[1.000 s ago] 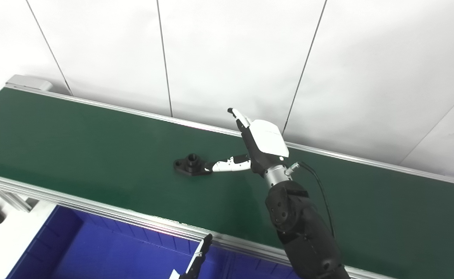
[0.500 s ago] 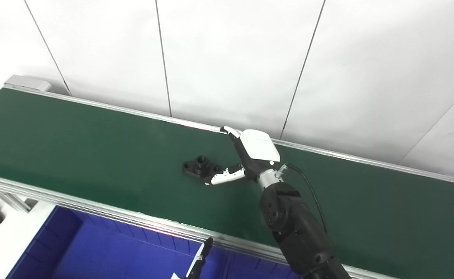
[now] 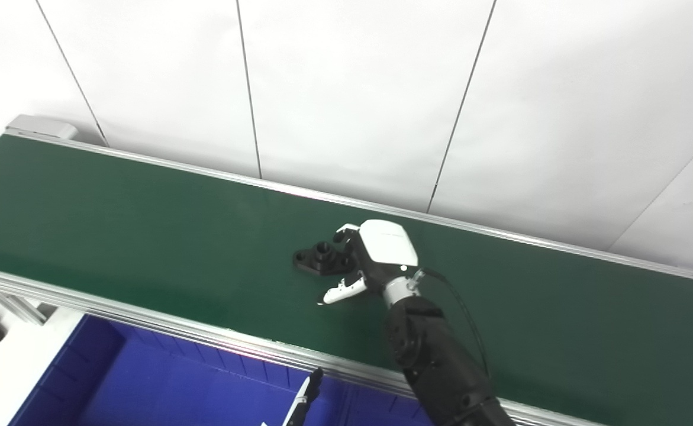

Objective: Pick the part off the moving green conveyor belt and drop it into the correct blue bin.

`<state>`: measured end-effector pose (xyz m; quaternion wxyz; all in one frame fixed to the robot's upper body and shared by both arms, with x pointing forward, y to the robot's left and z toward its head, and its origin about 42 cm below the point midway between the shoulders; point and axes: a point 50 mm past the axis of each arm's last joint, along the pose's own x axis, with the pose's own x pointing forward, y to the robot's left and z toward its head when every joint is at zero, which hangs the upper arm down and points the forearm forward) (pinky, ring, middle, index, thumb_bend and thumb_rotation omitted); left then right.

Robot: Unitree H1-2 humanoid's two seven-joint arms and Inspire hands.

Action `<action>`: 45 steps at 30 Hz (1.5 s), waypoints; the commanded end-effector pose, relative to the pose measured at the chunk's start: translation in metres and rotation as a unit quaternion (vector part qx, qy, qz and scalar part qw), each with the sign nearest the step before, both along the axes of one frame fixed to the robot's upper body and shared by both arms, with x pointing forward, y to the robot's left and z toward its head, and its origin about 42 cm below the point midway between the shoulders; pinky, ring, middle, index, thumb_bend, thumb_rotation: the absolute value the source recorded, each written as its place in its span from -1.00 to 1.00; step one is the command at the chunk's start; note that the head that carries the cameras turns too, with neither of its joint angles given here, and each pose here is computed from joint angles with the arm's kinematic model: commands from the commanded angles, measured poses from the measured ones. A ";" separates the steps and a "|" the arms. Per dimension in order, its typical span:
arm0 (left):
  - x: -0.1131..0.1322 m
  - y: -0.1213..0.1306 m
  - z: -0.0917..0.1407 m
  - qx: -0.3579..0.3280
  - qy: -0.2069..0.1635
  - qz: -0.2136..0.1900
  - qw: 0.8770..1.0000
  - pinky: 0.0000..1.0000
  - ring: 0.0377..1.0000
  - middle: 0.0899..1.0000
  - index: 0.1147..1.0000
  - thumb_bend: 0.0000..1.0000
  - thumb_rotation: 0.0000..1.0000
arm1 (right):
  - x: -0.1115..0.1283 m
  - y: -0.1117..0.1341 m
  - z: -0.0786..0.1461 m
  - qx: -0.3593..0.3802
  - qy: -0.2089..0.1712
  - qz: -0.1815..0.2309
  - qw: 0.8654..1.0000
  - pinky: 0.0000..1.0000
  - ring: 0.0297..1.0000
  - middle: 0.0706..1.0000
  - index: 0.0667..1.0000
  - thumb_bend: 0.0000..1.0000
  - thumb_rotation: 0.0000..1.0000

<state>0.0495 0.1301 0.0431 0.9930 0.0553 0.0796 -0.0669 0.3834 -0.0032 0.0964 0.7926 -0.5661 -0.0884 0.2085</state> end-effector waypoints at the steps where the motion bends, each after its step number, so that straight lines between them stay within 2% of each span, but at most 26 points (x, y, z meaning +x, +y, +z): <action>1: 0.000 -0.030 0.014 -0.037 -0.015 -0.001 0.999 0.98 0.96 1.00 1.00 0.35 0.80 | 0.000 0.013 0.008 0.022 -0.046 0.025 0.998 -0.57 -0.45 -0.19 0.22 0.35 -0.56; 2: -0.001 -0.030 0.014 -0.038 -0.015 0.000 0.999 0.98 0.96 1.00 1.00 0.35 0.78 | -0.001 0.013 0.005 0.026 -0.053 0.027 0.998 -0.65 -0.57 -0.39 0.04 0.15 -0.66; 4: -0.001 -0.031 0.014 -0.045 -0.011 0.000 0.999 0.96 0.96 1.00 1.00 0.35 0.77 | -0.005 0.015 0.000 0.030 -0.064 0.029 0.997 -0.73 -0.68 -0.55 -0.06 0.05 -0.72; 6: -0.001 -0.032 0.014 -0.048 -0.008 -0.001 0.999 0.94 0.95 1.00 1.00 0.35 0.76 | -0.008 0.016 -0.003 0.032 -0.069 0.030 0.997 -0.77 -0.73 -0.61 -0.09 0.02 -0.74; 9: -0.001 -0.033 0.015 -0.056 -0.003 -0.003 0.998 0.87 0.93 1.00 1.00 0.34 0.73 | -0.011 0.019 -0.004 0.036 -0.074 0.036 0.996 -0.77 -0.72 -0.59 -0.09 0.01 -0.74; 16: -0.001 -0.035 0.016 -0.061 0.003 -0.011 0.998 0.87 0.96 1.00 1.00 0.27 0.73 | -0.016 0.026 -0.005 0.027 -0.095 0.046 0.994 -0.81 -0.75 -0.65 -0.09 0.01 -0.74; 26: -0.001 -0.034 0.018 -0.068 0.012 -0.014 0.997 0.84 0.97 1.00 1.00 0.25 0.69 | -0.018 0.020 -0.012 0.010 -0.082 0.043 0.996 -0.79 -0.73 -0.62 -0.09 0.02 -0.74; 33: -0.002 -0.030 0.019 -0.062 0.014 -0.016 0.998 0.87 0.95 1.00 1.00 0.25 0.72 | -0.022 0.018 -0.012 0.032 -0.075 0.039 0.996 -0.80 -0.74 -0.63 -0.09 0.02 -0.74; 40: -0.002 -0.024 0.019 -0.046 0.010 -0.013 0.999 0.97 0.94 1.00 1.00 0.34 0.77 | -0.029 0.009 0.000 0.061 -0.096 0.038 0.993 -0.77 -0.72 -0.60 -0.09 0.01 -0.75; 45: -0.001 -0.016 0.023 -0.026 0.015 -0.011 0.999 1.00 0.99 1.00 1.00 0.39 0.90 | -0.044 0.001 0.023 0.076 -0.094 0.043 0.992 -0.73 -0.67 -0.53 -0.09 0.01 -0.74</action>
